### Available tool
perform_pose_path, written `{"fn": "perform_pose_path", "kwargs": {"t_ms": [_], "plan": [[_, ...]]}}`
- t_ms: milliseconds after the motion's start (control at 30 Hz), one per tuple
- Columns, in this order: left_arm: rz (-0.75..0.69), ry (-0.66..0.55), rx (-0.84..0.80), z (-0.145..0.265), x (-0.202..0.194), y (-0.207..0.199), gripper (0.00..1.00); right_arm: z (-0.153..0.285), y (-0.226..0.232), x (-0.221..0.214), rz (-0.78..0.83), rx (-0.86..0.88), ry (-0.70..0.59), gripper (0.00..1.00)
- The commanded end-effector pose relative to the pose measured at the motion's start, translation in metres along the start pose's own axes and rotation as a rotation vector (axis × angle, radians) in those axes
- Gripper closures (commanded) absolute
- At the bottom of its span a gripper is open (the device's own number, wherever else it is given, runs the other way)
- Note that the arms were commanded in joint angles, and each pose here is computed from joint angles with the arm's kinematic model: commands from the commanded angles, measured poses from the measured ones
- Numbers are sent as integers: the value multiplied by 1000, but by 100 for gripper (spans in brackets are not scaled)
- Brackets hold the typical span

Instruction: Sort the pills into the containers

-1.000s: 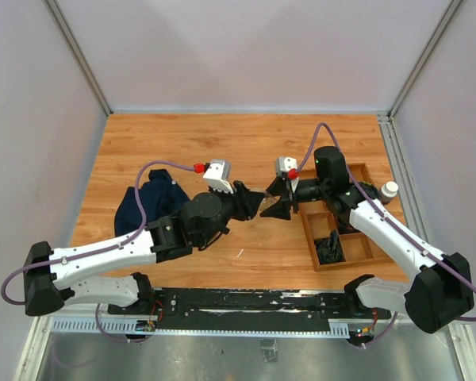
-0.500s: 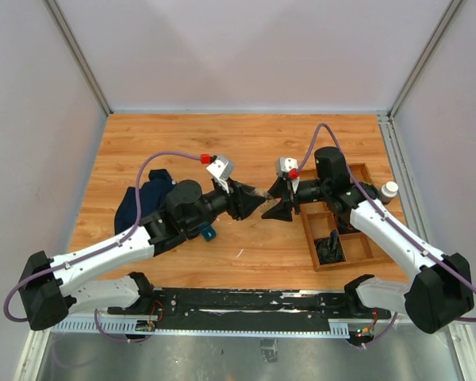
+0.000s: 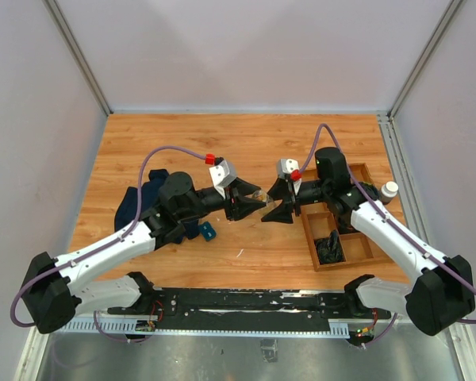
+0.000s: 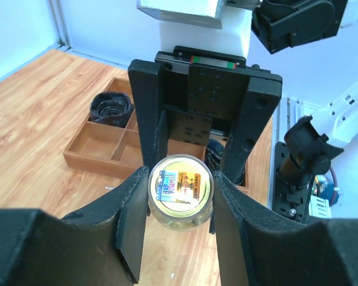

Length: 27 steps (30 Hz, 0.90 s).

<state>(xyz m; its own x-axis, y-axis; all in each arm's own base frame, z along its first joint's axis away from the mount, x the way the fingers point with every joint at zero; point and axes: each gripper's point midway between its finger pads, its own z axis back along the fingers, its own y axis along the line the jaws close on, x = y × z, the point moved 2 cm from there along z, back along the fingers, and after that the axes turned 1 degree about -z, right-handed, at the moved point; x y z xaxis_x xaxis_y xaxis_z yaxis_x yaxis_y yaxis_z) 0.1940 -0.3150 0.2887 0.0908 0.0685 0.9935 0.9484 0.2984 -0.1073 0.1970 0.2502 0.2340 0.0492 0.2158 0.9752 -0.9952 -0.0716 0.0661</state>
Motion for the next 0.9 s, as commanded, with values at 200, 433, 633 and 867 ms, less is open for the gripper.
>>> {"fn": "perform_pose_path", "kwargs": {"t_ms": [200, 433, 633, 867], "plan": [[-8, 38, -86, 4, -8, -9, 43, 5, 4, 28, 122, 30, -75, 99], [-10, -37, 29, 23, 7, -2, 1, 5, 4, 28, 124, 29, -74, 99], [84, -59, 17, 41, 6, -16, 1, 4, 2, 27, 123, 23, -71, 99], [293, -198, 27, 56, 28, -28, 1, 4, -8, 23, 98, -26, -48, 98]]}}
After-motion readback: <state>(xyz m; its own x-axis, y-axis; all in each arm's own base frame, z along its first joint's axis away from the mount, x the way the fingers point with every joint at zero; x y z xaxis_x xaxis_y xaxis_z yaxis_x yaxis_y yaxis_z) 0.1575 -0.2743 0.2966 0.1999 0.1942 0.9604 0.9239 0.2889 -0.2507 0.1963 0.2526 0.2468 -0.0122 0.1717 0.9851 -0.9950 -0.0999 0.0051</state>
